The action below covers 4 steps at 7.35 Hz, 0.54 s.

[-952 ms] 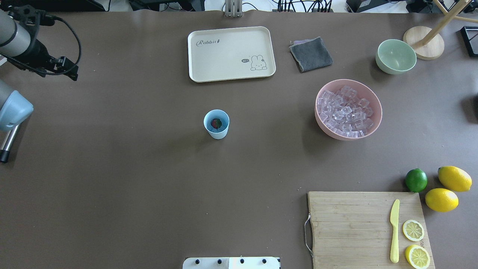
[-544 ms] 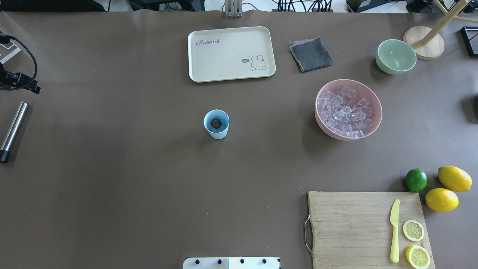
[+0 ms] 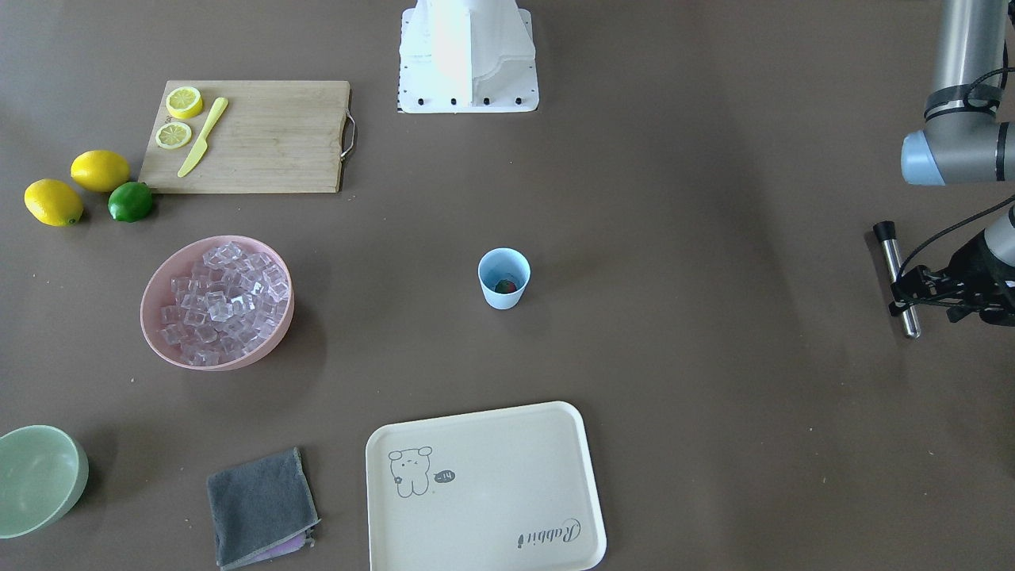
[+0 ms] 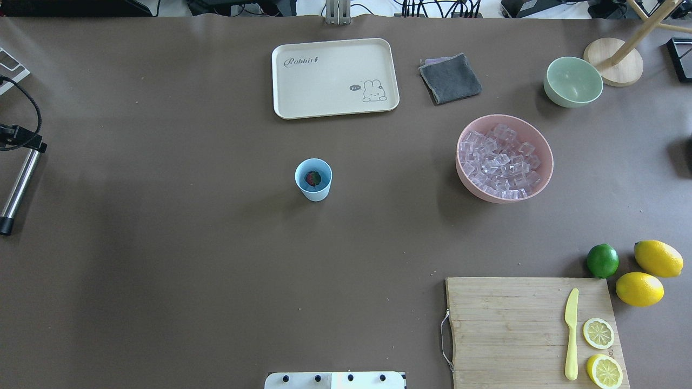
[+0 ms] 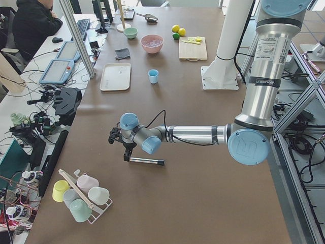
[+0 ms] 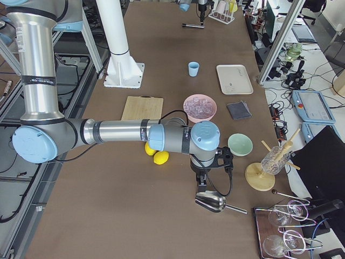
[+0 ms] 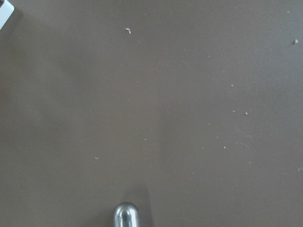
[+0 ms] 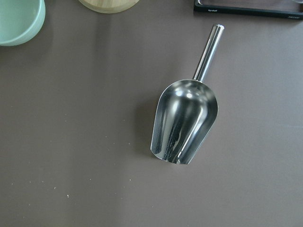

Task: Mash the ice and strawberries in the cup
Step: 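Grasp the metal pestle rod with the left gripper and lift it upright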

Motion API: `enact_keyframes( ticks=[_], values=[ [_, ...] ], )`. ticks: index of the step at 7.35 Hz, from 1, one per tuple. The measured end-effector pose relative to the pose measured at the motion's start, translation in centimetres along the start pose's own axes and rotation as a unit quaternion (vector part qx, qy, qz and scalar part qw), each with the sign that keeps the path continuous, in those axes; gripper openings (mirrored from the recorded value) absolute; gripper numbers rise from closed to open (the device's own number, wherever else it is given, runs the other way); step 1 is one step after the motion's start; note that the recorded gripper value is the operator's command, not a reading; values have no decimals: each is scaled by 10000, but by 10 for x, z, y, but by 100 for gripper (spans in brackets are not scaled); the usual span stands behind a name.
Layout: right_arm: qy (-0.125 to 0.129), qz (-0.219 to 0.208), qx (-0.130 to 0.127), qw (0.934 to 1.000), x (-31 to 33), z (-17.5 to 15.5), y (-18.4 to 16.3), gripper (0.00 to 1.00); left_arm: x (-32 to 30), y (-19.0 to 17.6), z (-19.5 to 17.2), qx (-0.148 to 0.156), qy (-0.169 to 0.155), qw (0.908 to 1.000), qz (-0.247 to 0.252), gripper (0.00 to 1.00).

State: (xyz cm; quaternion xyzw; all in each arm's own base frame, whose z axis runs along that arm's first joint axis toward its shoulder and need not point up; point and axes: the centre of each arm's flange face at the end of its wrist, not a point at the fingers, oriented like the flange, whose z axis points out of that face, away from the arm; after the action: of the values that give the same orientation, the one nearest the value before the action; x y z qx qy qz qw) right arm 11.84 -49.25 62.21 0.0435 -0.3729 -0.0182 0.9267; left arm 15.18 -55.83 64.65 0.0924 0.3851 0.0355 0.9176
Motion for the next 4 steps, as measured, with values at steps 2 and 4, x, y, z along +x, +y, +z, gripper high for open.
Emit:
enact_keyframes(
  ticks=[2,4],
  values=[
    [-2,-6,15,10000,-1,-1,-1,99,-13,18,8,-8,5,10000,-55,90],
    [3,-21,29,10000,-2,-3,-4,99,-14,35,21,25,81,9999,-114,89]
  ],
)
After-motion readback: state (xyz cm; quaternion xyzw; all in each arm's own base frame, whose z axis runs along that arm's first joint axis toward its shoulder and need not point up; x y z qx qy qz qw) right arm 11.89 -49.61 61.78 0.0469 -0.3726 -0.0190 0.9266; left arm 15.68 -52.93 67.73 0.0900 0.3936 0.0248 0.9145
